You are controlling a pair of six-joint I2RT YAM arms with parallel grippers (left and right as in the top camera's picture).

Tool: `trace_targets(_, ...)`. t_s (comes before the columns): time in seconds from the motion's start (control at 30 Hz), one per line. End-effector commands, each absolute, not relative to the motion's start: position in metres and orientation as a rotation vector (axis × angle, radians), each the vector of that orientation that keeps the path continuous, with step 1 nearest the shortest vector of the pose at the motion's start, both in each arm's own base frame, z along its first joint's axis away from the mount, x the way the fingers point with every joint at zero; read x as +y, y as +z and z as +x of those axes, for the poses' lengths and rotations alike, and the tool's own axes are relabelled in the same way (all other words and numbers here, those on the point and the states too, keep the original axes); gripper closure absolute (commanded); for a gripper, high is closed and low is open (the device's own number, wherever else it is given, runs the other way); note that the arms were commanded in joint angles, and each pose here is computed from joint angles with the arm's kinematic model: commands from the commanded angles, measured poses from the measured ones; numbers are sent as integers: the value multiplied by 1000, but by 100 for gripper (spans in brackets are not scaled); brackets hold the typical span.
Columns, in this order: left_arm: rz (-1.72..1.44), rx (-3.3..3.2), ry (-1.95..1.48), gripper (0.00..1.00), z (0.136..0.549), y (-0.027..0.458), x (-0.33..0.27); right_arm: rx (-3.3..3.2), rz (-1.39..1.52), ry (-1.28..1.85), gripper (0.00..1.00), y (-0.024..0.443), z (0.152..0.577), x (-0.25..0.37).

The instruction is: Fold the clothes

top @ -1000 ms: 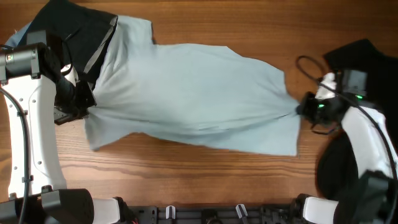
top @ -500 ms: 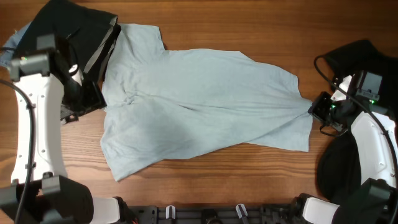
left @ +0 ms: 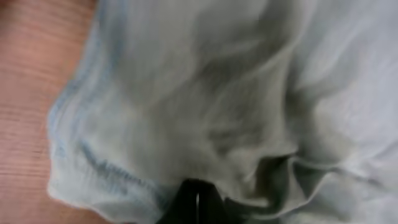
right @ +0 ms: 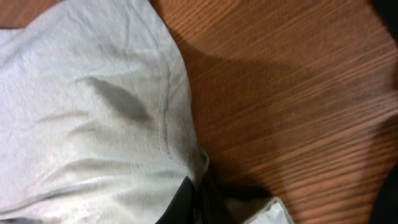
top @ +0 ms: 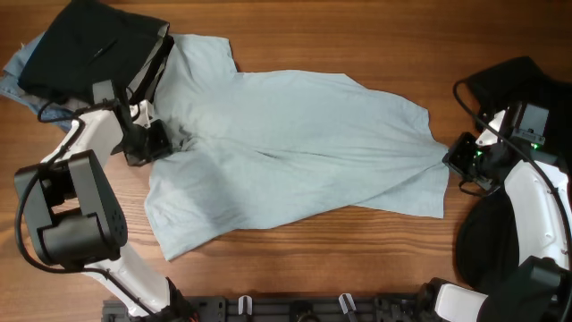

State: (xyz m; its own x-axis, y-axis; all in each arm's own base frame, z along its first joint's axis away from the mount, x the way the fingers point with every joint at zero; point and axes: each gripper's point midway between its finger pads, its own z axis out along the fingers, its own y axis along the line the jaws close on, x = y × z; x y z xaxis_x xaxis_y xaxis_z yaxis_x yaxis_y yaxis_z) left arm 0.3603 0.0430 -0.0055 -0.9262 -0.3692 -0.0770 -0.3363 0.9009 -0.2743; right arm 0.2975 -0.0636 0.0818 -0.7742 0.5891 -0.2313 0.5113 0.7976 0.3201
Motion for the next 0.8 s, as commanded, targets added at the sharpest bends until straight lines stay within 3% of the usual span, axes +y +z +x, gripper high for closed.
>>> trace_targets(0.0,-500,2969,-407,96,366,-49,34,2623,860,329,96,90,304,-69)
trace_targets(0.13,-419,2813,-453,96,412,-58,16,2624,858,328,96,90,304,-69)
trace_targets(0.33,-321,2706,-492,95,458,-22,-5,2613,852,327,96,91,307,-70)
trace_targets(0.37,-340,2714,-491,92,460,-11,1,2614,852,327,96,91,307,-70)
trace_targets(0.43,-383,2737,-482,74,461,29,18,2630,863,330,96,89,303,-68)
trace_targets(0.5,-363,2765,-475,63,450,61,27,2649,873,333,96,87,298,-66)
trace_targets(0.57,-387,2825,-447,44,426,83,36,2669,876,334,96,86,293,-65)
trace_targets(0.67,-580,3061,-249,45,357,76,73,2684,883,336,96,85,290,-63)
trace_targets(0.77,-668,3186,-272,48,314,59,82,2685,884,337,96,85,289,-63)
